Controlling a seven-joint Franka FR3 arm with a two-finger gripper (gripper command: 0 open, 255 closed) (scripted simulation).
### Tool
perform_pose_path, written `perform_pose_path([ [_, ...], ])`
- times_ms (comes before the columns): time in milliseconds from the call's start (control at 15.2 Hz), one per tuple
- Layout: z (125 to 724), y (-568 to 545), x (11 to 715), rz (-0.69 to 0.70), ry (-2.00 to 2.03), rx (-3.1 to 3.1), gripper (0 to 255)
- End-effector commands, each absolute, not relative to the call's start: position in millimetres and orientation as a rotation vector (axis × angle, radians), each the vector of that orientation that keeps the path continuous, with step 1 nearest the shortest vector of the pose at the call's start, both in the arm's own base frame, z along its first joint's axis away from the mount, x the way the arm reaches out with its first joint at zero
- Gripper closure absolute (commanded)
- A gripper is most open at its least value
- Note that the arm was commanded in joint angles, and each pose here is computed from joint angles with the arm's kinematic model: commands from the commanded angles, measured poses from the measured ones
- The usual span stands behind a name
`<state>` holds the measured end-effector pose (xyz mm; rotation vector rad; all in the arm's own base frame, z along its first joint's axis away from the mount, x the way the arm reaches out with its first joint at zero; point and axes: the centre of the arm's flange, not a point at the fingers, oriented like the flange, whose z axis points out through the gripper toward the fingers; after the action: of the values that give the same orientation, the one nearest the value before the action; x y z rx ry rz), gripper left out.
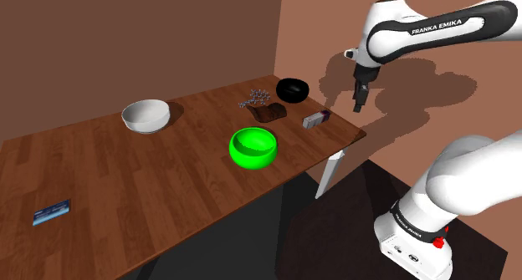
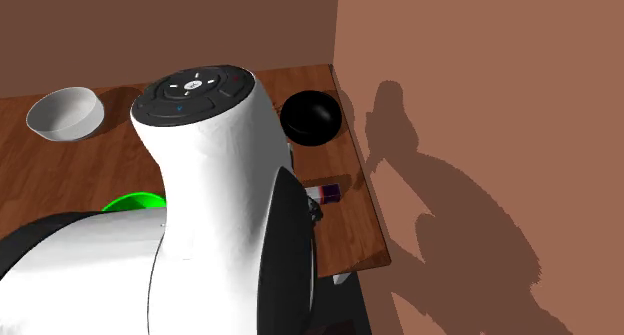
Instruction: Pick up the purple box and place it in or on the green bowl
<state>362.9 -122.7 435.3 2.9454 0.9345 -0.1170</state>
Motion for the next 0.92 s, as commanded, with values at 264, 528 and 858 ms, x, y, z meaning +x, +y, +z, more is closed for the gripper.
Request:
perform_pose_path([
  [264,385.1,-162.5,405.3,-0.08,1.326,2.798,0],
  [528,350.7,-179.9,439.4,-0.055,1.57,2.675,0],
  [858,307.8,-192.2,485.6,-0.025,1.858,2.493,0],
])
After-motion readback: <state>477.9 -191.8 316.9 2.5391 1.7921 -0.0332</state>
